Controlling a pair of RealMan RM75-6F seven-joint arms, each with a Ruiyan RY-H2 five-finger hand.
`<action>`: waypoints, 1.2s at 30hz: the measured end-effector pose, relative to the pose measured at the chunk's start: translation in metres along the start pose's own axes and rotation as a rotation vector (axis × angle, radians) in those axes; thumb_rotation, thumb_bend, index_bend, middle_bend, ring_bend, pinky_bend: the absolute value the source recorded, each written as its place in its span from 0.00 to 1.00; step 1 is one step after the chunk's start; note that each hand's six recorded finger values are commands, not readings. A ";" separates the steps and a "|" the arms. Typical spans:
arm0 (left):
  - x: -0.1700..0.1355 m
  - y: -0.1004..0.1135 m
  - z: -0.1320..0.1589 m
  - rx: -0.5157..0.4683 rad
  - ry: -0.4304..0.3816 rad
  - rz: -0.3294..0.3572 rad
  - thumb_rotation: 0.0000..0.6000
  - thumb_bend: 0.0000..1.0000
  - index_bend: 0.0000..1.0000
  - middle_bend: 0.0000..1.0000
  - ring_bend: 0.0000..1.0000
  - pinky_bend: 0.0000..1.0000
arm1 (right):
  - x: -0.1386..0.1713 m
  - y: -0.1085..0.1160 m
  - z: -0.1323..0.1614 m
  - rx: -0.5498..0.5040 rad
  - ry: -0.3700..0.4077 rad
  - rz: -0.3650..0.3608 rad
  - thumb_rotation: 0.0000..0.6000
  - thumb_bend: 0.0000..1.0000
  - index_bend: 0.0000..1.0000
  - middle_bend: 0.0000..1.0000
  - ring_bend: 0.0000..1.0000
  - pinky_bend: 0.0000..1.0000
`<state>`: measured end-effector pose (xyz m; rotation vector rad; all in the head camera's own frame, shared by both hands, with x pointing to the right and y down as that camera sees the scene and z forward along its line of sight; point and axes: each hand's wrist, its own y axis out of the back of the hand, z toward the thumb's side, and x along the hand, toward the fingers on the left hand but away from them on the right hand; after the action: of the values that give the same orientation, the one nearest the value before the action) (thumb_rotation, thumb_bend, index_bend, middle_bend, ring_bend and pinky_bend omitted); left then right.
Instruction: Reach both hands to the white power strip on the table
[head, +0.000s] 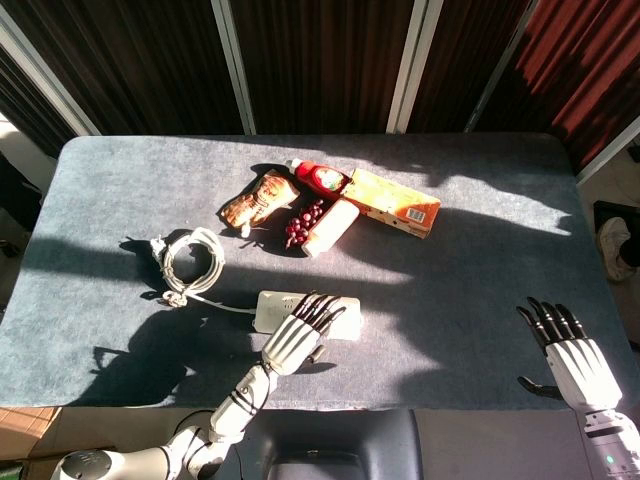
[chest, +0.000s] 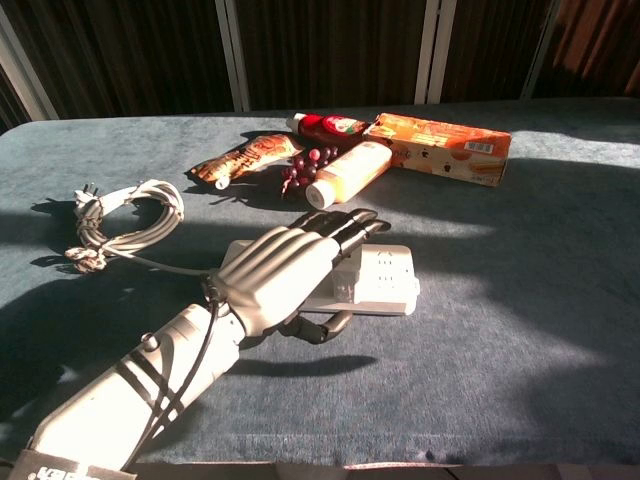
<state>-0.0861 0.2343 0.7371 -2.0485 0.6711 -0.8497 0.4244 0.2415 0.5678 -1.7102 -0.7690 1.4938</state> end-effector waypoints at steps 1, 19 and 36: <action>0.001 -0.001 0.002 0.002 -0.003 -0.002 1.00 0.38 0.00 0.00 0.00 0.07 | 0.000 0.000 0.000 0.000 -0.001 0.000 1.00 0.18 0.00 0.00 0.00 0.00; 0.020 -0.012 0.000 0.059 0.018 0.000 1.00 0.41 0.00 0.05 0.09 0.19 | 0.004 0.008 -0.005 -0.015 -0.009 -0.017 1.00 0.18 0.00 0.00 0.00 0.00; 0.019 -0.010 0.000 0.000 0.031 -0.011 1.00 0.54 0.21 0.33 0.34 0.44 | 0.001 0.001 0.000 0.006 0.008 0.006 1.00 0.18 0.00 0.00 0.00 0.00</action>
<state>-0.0722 0.2265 0.7520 -2.0445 0.6772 -0.8893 0.4246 0.2413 0.5662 -1.7139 -0.7549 1.4916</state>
